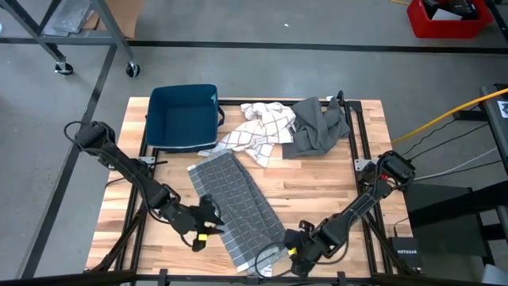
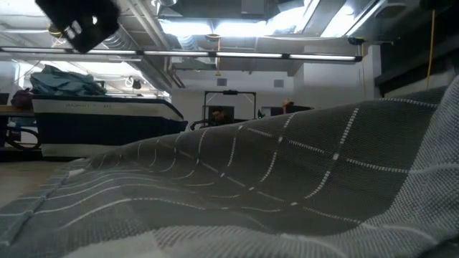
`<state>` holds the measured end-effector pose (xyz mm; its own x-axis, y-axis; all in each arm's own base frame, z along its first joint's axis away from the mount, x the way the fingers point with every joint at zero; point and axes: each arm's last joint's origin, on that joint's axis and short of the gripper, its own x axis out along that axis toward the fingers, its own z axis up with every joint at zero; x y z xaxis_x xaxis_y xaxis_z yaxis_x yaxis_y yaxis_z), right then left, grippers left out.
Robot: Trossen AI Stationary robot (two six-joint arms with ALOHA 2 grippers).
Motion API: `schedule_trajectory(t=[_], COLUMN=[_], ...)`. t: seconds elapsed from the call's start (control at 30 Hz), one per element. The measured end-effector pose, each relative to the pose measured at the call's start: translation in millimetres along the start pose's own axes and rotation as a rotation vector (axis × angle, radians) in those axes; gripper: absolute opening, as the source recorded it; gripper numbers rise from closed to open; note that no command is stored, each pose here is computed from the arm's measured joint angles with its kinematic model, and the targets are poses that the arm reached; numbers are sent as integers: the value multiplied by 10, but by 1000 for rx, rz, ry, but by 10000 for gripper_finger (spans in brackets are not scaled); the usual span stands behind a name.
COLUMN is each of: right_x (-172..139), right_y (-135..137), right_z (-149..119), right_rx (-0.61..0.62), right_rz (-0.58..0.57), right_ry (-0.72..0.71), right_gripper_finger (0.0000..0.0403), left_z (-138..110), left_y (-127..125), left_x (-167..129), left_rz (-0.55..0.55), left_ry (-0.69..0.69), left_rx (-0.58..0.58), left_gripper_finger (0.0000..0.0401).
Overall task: Fold towel
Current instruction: Fold the gray patterned towel
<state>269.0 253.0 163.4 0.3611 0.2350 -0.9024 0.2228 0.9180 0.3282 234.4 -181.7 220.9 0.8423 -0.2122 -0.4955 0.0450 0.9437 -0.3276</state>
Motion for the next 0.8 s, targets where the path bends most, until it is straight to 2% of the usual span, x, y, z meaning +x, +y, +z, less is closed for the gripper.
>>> schedule_trajectory(t=[0.17,0.33,0.5,0.6,0.8], right_x=[0,-40,-121,-144,-140], right_y=[-159,-272,-263,-216,-153], right_z=[34,-21,8,60,104], right_rx=[-222,-405,-572,-655,-801], right_rz=[-93,-199,-267,-273,-232], right_ry=[81,186,199,153,111], right_gripper_finger=[184,184,184,184,184], left_z=[-118,-359,-500,-566,-610], left_y=[-160,-249,-338,-345,-306], left_x=[172,412,671,807,925], left_rz=[-114,-117,-103,-87,-46], left_ry=[-26,16,55,79,137], left_rx=[124,218,399,473,493], left_gripper_finger=[115,115,115,115,115])
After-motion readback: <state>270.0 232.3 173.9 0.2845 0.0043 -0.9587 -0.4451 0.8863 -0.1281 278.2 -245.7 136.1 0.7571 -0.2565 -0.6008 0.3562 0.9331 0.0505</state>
